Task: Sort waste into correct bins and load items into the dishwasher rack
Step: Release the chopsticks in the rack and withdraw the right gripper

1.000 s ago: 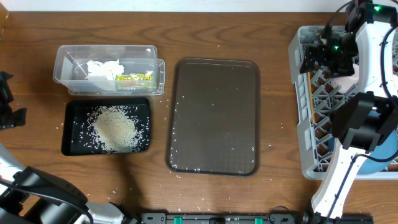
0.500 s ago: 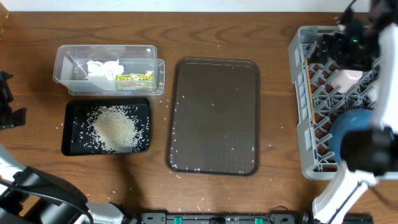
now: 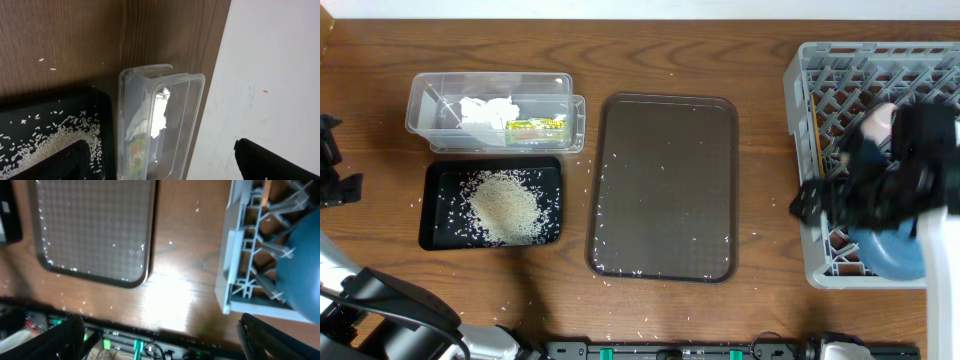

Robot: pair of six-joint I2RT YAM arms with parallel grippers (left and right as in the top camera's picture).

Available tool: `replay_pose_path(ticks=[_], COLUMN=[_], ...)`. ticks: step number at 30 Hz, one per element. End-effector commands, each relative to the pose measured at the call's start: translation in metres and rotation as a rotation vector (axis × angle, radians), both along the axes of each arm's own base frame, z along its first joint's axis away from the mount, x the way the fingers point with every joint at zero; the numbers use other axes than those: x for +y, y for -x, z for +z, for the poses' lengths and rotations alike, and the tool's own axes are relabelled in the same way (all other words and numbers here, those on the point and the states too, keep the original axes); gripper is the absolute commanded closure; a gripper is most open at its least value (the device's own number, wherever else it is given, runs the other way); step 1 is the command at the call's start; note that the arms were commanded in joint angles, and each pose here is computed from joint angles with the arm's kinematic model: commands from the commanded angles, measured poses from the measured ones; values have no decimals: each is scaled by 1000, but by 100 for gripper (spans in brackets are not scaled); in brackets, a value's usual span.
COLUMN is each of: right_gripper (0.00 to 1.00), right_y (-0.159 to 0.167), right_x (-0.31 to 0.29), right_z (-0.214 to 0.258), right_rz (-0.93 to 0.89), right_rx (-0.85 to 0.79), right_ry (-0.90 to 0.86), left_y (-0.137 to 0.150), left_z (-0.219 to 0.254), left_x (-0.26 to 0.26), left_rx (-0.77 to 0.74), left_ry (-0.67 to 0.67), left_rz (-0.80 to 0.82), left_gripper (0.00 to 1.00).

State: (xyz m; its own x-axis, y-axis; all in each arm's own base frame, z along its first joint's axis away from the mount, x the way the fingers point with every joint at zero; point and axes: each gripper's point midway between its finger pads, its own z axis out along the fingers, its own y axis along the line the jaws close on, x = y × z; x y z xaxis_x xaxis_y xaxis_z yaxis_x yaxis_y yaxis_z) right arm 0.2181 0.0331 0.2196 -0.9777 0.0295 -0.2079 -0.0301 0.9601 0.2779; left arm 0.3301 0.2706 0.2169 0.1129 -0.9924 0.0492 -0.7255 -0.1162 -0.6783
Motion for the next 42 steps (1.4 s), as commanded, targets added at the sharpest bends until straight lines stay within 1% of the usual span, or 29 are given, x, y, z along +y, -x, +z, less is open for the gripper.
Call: replay_pose_path(ticks=[1,3,8,11,14,25,35,42], right_gripper=[3,1,1,1,1,1,1,1], right_y=[21,25,25,22,23,24,29,33], right_x=[4,4,4,4,4,4,19,21], right_z=[-2,-6,-4,-1,-1,-2,-1,1], right_rz=[-58,-107,-214,-269,-299,-299,-220,-129], right_rx=[-98,-167,-297,-338,-333,-326,-323,-407], right_ry=[-16,-29,-72,-100,-114,-113,-126,-21], left_y=[0,0,0,0,0,0,0,0], left_z=[2,2,2,2,2,2,2,2], left_x=[-1,-1,-1,-1,-1,-1,-1,-1], left_rx=[-7,-7,-7,-7,-7,-7,-7,-7], left_ry=[-3,-3,-3,-3,-3,-3,-3,-3], left_rz=[-11,-11,-11,-11,-11,-11,-11,-11], left_gripper=[5,5,5,5,5,5,5,5])
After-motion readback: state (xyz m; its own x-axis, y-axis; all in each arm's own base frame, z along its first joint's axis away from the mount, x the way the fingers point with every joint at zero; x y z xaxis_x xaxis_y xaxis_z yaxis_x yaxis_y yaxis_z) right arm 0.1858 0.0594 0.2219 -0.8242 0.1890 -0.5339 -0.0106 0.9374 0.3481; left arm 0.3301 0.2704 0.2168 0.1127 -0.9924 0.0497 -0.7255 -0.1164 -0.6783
